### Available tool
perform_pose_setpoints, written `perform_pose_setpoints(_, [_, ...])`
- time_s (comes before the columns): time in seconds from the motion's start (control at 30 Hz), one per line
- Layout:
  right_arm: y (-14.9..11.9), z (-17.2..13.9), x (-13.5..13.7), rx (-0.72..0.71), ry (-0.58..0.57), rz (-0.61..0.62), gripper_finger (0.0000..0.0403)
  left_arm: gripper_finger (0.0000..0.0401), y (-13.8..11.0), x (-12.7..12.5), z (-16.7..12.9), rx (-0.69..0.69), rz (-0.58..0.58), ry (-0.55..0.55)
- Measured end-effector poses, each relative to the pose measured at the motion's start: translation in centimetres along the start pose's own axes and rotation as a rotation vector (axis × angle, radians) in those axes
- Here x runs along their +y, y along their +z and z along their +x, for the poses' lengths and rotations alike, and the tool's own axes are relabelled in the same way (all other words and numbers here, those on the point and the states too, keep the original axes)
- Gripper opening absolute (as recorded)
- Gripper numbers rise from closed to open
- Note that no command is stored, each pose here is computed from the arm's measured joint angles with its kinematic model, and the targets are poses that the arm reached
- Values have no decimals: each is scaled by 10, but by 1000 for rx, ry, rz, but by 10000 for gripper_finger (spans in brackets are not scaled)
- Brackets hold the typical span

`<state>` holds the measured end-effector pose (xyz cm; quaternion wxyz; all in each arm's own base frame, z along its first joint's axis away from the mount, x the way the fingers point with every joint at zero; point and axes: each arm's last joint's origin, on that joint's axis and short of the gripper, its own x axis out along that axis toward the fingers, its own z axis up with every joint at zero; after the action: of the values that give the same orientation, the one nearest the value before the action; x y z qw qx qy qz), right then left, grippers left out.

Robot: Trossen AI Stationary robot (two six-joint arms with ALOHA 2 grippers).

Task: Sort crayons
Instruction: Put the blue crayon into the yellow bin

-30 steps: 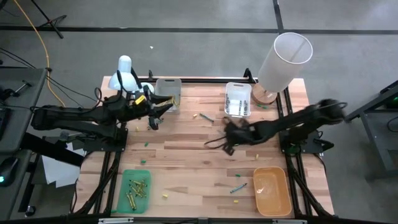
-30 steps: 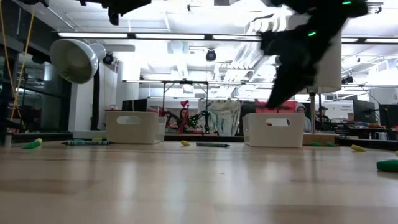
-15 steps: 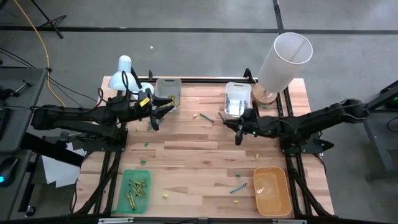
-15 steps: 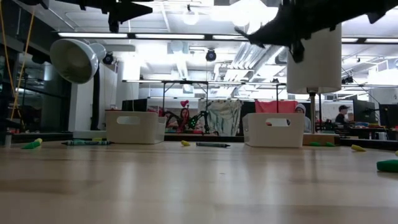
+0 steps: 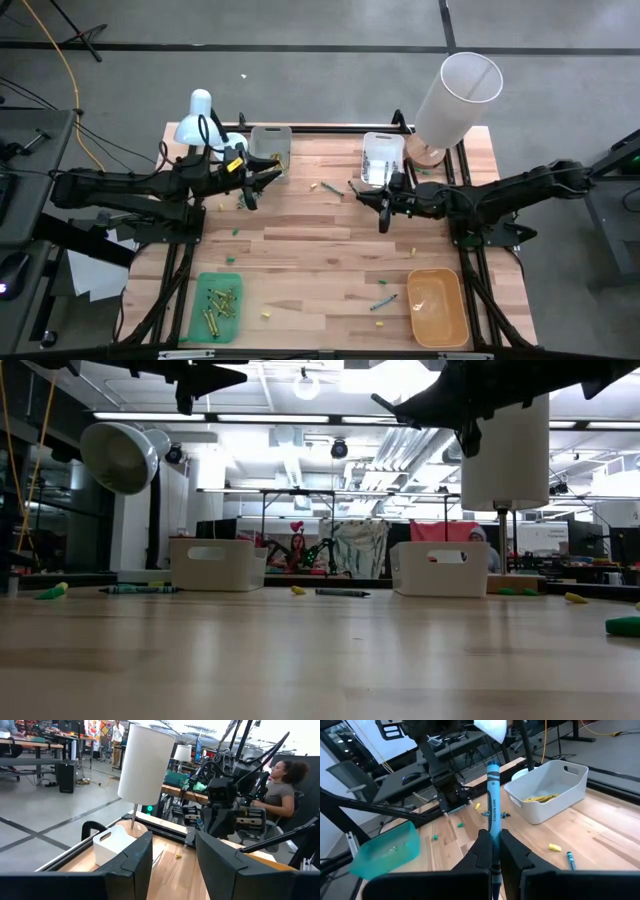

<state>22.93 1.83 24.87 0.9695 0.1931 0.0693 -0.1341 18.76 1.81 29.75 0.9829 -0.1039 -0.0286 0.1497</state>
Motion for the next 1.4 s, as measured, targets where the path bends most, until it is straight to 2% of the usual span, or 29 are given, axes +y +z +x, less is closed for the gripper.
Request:
perform_pose_setpoints(0.1, [0,0,0,1,4,26,1,140,0,0,0,4,1,1])
perform_pose_setpoints(0.23, [0,0,2,20,63,42,1,140,-2,0,0,18,4,4])
perform_pose_setpoints(0.4, [-1,-2,9,101,214,197,0,140,-2,0,0,21,5,4])
perform_pose_setpoints(0.6, [-19,-20,45,358,486,430,0,140,-2,0,0,21,6,4])
perform_pose_setpoints(0.7, [-35,-39,67,514,541,549,0,140,-2,0,0,21,6,4])
perform_pose_setpoints(0.8, [-52,-62,86,690,548,661,0,140,-2,0,0,21,6,4])
perform_pose_setpoints(1.03, [-86,-120,114,1065,447,887,0,140,-2,0,0,21,7,4])
perform_pose_setpoints(1.1, [-94,-131,118,1164,354,921,0,140,-2,0,0,22,7,5])
perform_pose_setpoints(1.17, [-98,-140,120,1234,233,905,0,140,-2,0,0,22,7,5])
perform_pose_setpoints(1.23, [-97,-143,122,1257,108,873,0,140,-2,0,0,23,7,5])
perform_pose_setpoints(1.4, [-72,-142,128,1146,-210,738,0,140,-2,0,0,23,59,4])
